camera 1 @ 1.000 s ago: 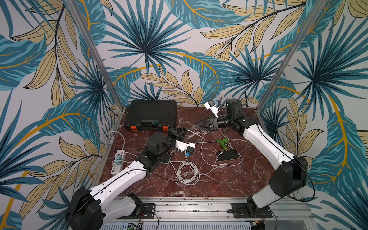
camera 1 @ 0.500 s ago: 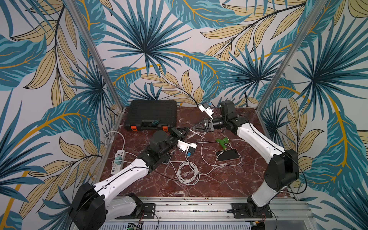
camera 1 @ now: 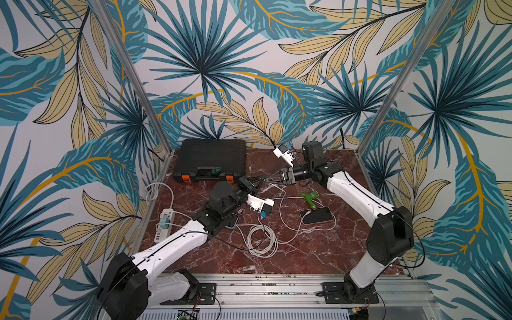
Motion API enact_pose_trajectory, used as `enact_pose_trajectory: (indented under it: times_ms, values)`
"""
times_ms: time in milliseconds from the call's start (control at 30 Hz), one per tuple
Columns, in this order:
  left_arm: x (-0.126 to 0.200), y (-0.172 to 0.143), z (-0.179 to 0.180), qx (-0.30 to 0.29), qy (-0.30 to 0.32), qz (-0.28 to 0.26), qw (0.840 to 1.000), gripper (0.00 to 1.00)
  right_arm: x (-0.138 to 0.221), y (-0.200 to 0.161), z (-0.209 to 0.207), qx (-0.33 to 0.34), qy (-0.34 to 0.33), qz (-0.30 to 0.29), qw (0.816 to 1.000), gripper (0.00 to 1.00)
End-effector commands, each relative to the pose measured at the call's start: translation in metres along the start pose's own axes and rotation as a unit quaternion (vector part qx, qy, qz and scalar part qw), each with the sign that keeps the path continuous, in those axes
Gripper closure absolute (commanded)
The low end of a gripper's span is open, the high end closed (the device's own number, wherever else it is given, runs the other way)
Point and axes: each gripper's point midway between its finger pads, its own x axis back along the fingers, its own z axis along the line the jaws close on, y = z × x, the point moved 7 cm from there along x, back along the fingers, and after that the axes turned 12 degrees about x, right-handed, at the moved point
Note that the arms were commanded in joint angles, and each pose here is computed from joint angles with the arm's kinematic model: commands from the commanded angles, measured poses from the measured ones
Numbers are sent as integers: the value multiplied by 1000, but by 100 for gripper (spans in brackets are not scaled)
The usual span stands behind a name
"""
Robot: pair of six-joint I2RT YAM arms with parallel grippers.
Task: Plug the charging cable into the phone
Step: Pick up the charging cable from the center of the board.
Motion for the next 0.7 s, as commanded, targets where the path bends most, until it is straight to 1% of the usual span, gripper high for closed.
enact_pose_trajectory:
  times_ms: [0,267,333,367,400,433,500,533,567,600,667]
  values:
    - [0,0,10,-1,22,0,1000,100,-6,-6,-3,-18,20,7,1000,73]
    - [-1,0,7,-2,15,-1,1000,99,-8,-5,-3,-21,27,7,999,82]
    - [-1,-1,7,0,16,-1,1000,95,-7,-3,-3,-19,28,6,999,87]
    - [-1,-1,6,3,16,-1,1000,90,-7,-2,-2,-18,29,5,999,92]
    - [-1,0,6,6,17,-2,1000,85,-7,-1,-1,-15,29,4,999,97]
    - [-1,-1,6,11,18,-1,1000,79,-7,0,-1,-14,28,3,1000,100]
    - [0,-3,6,29,19,10,999,65,-6,1,-1,-9,21,1,1000,100]
    - [0,-5,5,38,19,22,999,45,-5,2,-2,-3,12,0,1000,100]
    - [0,-10,4,73,18,44,996,5,-3,2,-2,3,-5,-1,1000,100]
    - [2,-14,7,112,26,65,991,1,-1,2,-3,8,-20,-2,1000,100]
    - [11,-23,10,186,46,114,975,0,6,2,-5,16,-45,-11,999,100]
